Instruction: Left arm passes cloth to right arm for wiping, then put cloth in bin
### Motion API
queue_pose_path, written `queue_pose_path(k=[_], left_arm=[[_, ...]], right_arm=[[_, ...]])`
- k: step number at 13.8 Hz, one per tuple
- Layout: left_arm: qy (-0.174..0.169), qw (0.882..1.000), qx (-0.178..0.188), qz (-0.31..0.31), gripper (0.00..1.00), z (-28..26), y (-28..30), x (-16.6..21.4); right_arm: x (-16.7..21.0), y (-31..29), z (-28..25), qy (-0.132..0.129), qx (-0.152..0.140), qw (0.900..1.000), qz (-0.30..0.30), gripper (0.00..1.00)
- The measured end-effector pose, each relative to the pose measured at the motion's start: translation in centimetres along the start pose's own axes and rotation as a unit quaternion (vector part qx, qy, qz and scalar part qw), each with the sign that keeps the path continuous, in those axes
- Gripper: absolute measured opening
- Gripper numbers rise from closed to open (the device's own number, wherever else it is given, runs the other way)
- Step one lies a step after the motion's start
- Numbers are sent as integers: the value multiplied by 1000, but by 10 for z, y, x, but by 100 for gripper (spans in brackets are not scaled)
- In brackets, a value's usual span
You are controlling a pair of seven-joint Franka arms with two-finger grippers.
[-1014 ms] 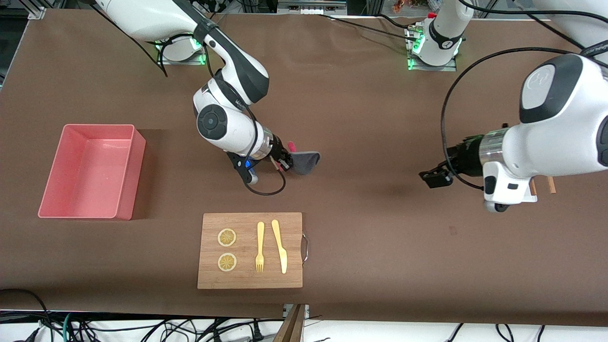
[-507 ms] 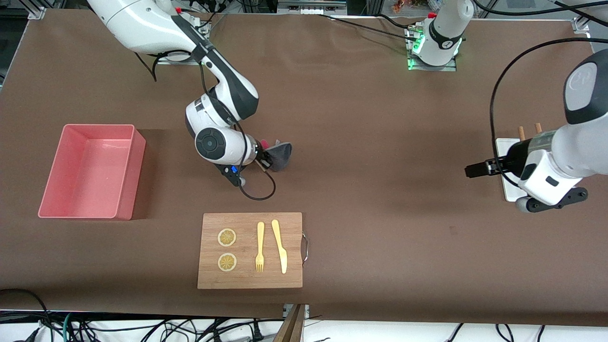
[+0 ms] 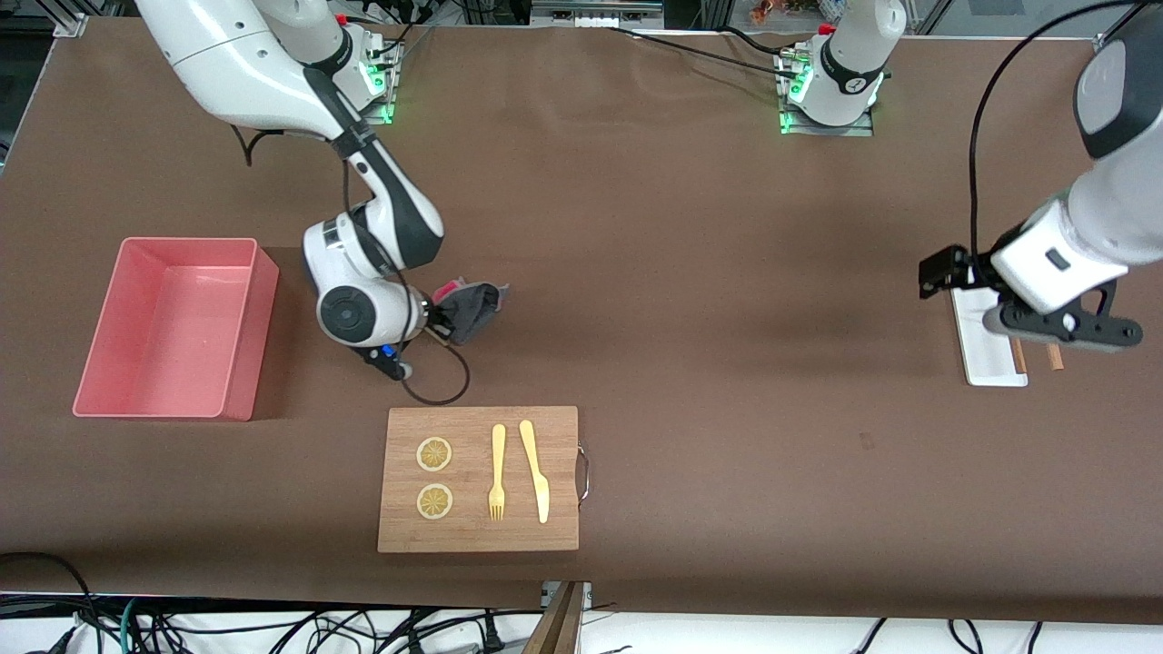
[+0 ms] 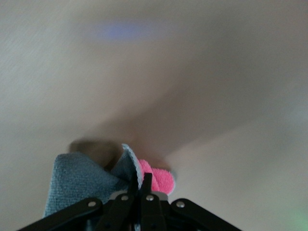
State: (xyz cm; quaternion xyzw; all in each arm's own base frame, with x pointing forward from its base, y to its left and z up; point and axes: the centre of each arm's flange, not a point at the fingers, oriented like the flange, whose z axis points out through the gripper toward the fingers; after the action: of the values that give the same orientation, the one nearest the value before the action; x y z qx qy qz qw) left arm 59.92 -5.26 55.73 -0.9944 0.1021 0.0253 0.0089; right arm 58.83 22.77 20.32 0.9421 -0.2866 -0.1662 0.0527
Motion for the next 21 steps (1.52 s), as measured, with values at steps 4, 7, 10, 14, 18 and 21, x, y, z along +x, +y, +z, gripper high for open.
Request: queue_pose_path(k=[4,7,10,14,18,21], left_arm=[[19,1000,8,6,100,0,-19,-36],[19,1000,4,-3,100,2,-15,-36],[15,1000,3,-6,100,5,-15,-37],[14,1000,3,-5,100,5,-12,-37],[5,1000,2,-5,100,7,-12,-38],[5,1000,1,-5,100,8,-12,-38]], right_arm=[[42,46,-17,-2,-23,999,-49,2],[74,77,-37,12,-24,994,-102,2],[88,85,-51,24,-17,991,-133,2],[46,30,-38,33,8,995,-99,2],[-21,-39,-25,45,58,997,-36,2],[-69,-76,-29,41,100,994,12,2]])
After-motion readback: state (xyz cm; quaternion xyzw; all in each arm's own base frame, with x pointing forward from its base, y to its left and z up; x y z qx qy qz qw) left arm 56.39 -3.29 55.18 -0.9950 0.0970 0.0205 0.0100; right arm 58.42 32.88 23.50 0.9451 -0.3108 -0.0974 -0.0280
